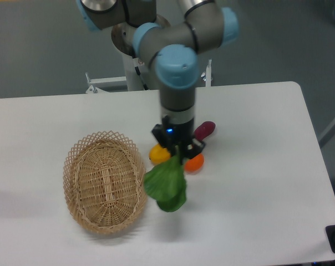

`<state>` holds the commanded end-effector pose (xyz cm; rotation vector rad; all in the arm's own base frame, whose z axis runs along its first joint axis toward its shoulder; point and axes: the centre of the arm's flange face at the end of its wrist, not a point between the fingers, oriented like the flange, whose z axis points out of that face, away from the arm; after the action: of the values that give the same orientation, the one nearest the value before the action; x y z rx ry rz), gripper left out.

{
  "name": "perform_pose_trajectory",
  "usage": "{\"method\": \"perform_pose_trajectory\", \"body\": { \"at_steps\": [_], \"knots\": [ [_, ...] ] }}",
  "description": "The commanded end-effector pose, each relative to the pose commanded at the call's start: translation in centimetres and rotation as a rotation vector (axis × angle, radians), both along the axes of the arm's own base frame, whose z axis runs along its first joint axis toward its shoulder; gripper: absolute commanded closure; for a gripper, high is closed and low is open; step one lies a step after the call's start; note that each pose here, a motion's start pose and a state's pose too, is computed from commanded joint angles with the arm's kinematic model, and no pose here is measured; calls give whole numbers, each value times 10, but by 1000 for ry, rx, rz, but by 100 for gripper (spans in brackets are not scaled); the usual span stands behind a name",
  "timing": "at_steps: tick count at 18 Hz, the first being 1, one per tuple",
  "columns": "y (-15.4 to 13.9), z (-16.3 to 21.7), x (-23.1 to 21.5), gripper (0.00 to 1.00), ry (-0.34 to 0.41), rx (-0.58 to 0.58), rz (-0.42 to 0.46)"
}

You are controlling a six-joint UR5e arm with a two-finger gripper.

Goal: Pick up the green vegetable from the basket
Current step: 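Carry the held bok choy away from the basket toward the tangerine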

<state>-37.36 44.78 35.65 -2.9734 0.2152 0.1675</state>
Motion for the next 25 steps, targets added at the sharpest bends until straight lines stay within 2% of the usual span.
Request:
{"method": "perform_pose_trajectory", "body": {
  "at_steps": [3, 25],
  "knots": [
    [-13, 6, -18, 71, 14, 3, -3],
    [-12, 21, -29, 71, 37, 25, 6]
  ]
}}
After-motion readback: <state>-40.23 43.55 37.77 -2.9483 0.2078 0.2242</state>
